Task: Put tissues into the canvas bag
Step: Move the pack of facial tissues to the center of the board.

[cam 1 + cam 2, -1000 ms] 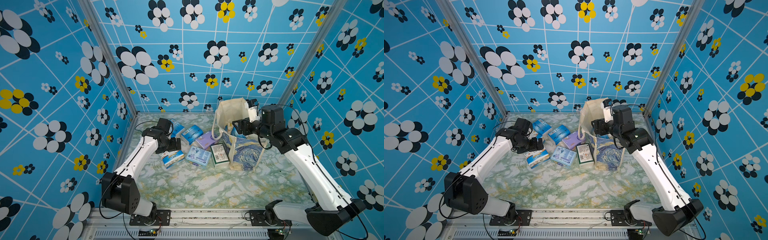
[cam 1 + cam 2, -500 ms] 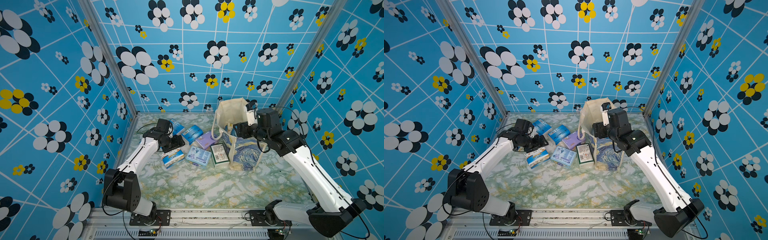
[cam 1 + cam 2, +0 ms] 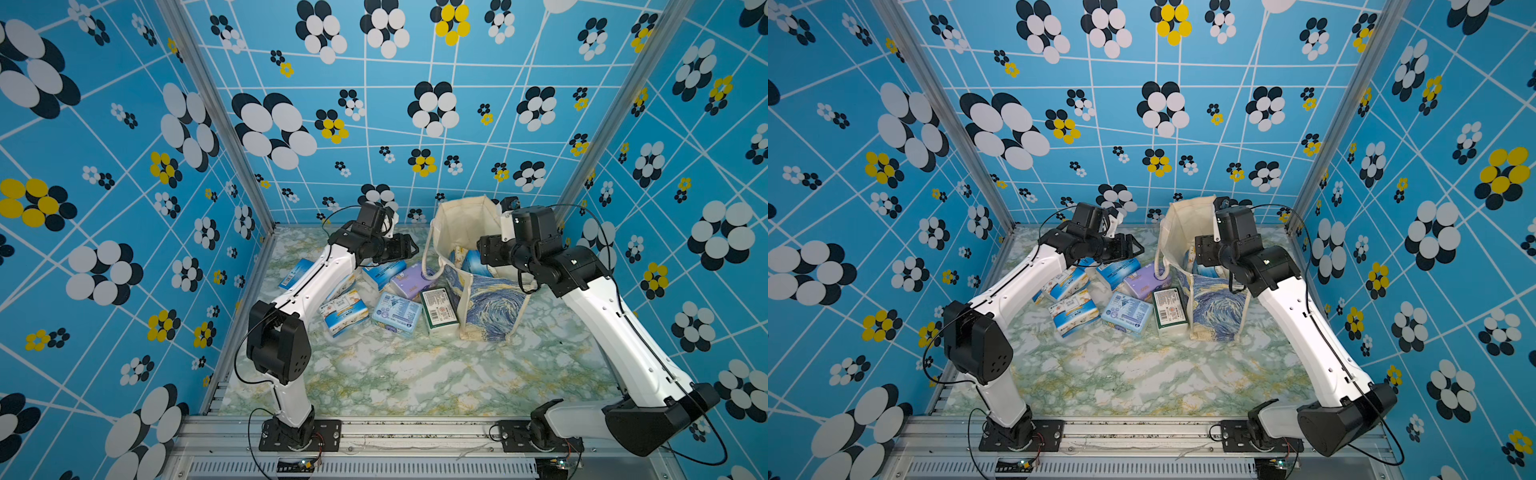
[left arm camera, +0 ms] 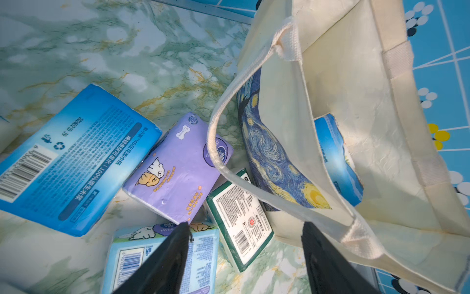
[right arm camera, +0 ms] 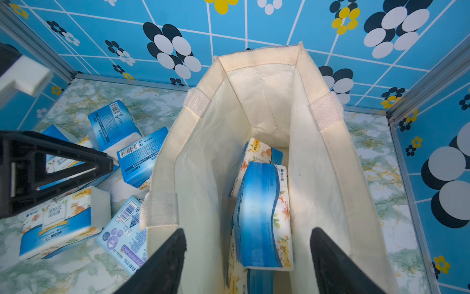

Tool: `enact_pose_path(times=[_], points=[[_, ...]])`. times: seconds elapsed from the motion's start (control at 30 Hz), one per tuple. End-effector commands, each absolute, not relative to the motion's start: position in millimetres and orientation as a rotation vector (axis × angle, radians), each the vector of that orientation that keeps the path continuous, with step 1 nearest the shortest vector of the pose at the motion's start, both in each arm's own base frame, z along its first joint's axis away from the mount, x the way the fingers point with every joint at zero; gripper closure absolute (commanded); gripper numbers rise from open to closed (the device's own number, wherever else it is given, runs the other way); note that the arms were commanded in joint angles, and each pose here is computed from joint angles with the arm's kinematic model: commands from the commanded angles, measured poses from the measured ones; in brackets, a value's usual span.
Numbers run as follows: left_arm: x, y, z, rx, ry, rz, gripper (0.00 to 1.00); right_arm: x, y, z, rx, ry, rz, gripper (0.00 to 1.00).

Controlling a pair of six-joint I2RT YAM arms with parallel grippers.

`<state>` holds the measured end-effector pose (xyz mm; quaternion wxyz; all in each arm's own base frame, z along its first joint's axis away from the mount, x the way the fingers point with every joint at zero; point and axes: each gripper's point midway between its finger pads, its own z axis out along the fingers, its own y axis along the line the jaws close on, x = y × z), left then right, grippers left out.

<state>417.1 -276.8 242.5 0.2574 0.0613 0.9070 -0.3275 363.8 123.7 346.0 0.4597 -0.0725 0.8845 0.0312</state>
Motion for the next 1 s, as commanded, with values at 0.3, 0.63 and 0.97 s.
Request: enact_pose_path(times=[0.3, 0.63, 0.97], points=[[317, -118, 171, -0.11, 2.892, -0.248, 0.22, 344, 127, 346, -0.247, 2.183, 0.135, 0.2], [299, -77, 128, -0.501, 2.862, -0.438, 0.2, 339, 130, 344, -0.258, 2.174, 0.173, 0.2], [297, -67, 97, -0.641, 2.833, -0.47, 0.2, 334, 128, 342, -0.263, 2.165, 0.172, 0.2]])
